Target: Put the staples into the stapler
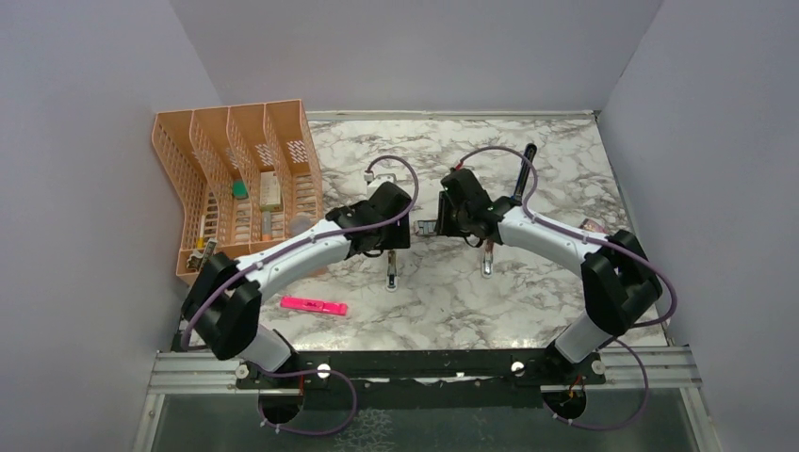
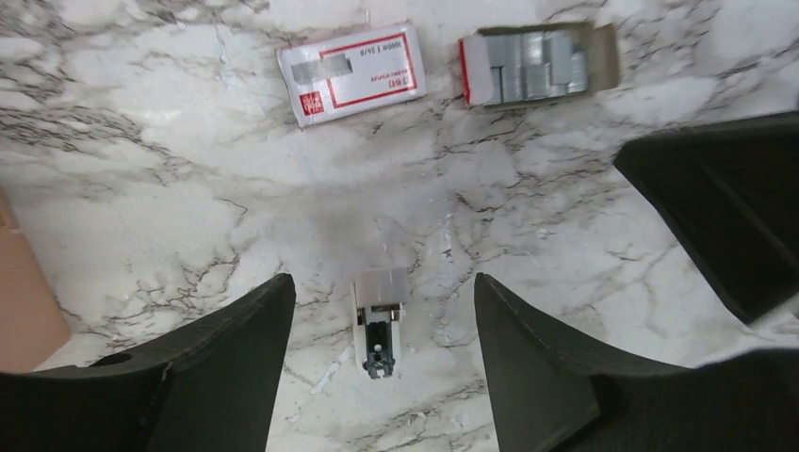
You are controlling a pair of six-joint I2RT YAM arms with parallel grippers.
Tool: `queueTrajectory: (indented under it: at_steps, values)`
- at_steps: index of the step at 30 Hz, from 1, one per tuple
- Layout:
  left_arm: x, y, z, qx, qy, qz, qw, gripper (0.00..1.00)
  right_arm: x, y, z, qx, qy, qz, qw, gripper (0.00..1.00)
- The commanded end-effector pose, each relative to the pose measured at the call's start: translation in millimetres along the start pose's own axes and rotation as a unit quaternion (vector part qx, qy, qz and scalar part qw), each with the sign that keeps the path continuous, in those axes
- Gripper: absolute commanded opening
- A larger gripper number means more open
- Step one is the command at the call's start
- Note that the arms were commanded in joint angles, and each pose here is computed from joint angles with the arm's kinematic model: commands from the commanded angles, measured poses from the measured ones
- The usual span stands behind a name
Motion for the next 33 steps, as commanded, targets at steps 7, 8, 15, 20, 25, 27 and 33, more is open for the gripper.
queueTrajectory:
  at_steps: [7,8,15,20,25,27,33]
  values:
    - [47.9,24.0,82.1,-0.018,-0.185,0.021,0.982,0.72,33.0,6.7,-27.7,-0.027,-0.001,0.056,0.998,0.34]
    - [48.7,27.1,85.2,-0.017,-0.195,0.022,0.98,0.72,32.8,7.5,-30.6,-0.028,0.005,0.058,0.998,0.35]
    - [45.9,46.7,91.5,-0.004,-0.242,0.032,0.97,0.72,28.7,6.1,-52.4,-0.054,0.034,0.067,0.996,0.37]
    - [43.0,51.9,84.5,0.002,-0.24,0.028,0.97,0.72,27.9,4.5,-62.6,-0.071,0.041,0.065,0.994,0.37]
    - [38.9,54.5,75.4,0.006,-0.224,0.026,0.974,0.72,25.0,3.7,-72.5,-0.082,0.05,0.061,0.994,0.36]
    - [38.0,55.4,73.6,0.005,-0.22,0.028,0.975,0.72,25.6,3.6,-74.8,-0.085,0.046,0.058,0.994,0.35]
    - [35.8,58.1,69.9,0.007,-0.213,0.029,0.977,0.72,27.9,3.6,-80.1,-0.091,0.035,0.05,0.994,0.33]
Point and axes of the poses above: each gripper's point midway between its finger pads, its own z axis back along the fingers, its own y axis along the line the jaws close on, x = y × z, the point moved 6 cm from there along z, back along the fingers
